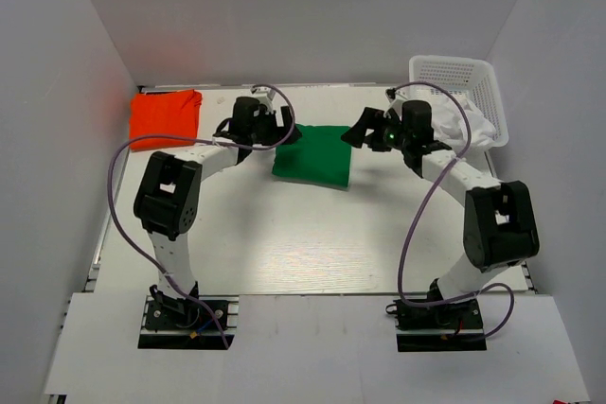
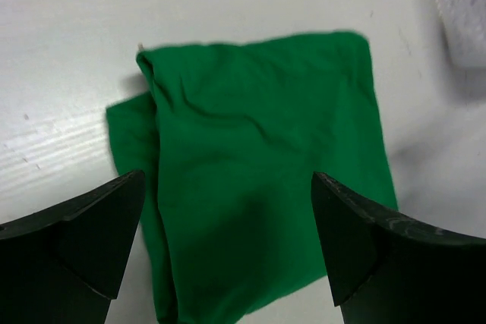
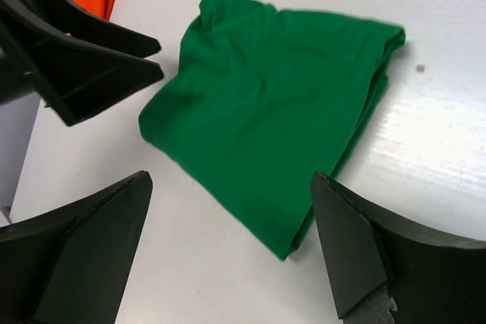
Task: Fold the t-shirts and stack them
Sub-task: Fold the long partially folded tshirt into a neat square, then put the neatly folded tshirt into the corner of the board with the left arm
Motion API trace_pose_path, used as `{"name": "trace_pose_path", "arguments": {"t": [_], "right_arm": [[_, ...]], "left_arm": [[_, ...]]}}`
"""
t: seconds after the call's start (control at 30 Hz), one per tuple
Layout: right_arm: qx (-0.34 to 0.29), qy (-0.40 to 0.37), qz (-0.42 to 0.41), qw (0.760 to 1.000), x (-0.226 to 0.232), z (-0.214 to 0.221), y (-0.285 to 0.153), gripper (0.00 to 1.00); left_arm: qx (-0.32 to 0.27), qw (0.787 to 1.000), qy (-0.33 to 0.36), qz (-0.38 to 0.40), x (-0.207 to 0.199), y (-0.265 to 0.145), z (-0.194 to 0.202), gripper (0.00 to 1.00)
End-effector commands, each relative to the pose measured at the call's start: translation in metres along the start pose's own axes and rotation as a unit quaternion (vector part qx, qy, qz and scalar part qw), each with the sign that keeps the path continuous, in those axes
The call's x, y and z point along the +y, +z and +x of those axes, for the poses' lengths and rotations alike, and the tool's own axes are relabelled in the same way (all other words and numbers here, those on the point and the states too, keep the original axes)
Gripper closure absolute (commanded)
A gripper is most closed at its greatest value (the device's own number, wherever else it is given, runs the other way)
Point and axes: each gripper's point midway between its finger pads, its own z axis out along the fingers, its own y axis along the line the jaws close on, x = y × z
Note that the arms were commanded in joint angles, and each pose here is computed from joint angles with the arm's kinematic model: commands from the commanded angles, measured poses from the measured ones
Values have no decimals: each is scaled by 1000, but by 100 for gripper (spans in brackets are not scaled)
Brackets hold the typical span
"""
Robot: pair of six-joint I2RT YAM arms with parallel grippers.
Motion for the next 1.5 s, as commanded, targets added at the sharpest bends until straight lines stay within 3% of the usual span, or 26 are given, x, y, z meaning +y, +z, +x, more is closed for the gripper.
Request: {"name": "trace_pose_path", "arguments": {"t": [0.0, 0.27, 0.33, 0.43, 0.67, 0.77, 0.87, 0.9, 0.97, 1.0, 1.03, 1.1, 1.27, 1.47], "right_arm": [[-16, -2, -29, 999, 14, -2, -12, 9], [-16, 3, -34, 999, 21, 9, -32, 9], [-20, 0, -30, 999, 20, 11, -36, 9], [-18, -5, 9, 1000, 8, 13, -40, 9], [-27, -25, 70, 997, -9, 20, -61, 9], [-34, -33, 97, 994, -17, 25, -70, 9], [-50, -39, 138, 988, -31, 24, -80, 9], [-55, -41, 145, 987, -32, 23, -83, 9], [-60, -44, 162, 984, -38, 26, -89, 9], [-58, -44, 166, 984, -40, 29, -90, 9], [-58, -43, 171, 983, -43, 32, -91, 9], [-61, -41, 182, 980, -47, 35, -95, 9], [-71, -49, 193, 977, -51, 35, -99, 9], [-79, -56, 230, 968, -64, 34, -107, 9]], "left_arm": [[56, 998, 5, 10, 2, -4, 36, 0], [85, 994, -7, -70, 35, 6, 52, 0], [120, 990, -7, -77, 42, 9, 70, 0], [145, 988, 31, -54, 29, 11, 86, 0], [213, 972, 47, -88, 35, 26, 123, 2], [220, 969, 46, -99, 37, 30, 128, 10], [242, 963, 38, -113, 44, 32, 140, 37], [237, 964, 34, -113, 42, 34, 136, 55], [249, 962, 31, -112, 42, 34, 141, 70], [248, 962, 35, -110, 42, 38, 137, 82], [244, 961, 38, -122, 44, 38, 131, 100], [233, 961, 56, -138, 45, 36, 112, 100], [134, 965, 133, -183, 43, 5, 14, 100], [37, 945, 221, -238, 46, -38, -69, 100]]}}
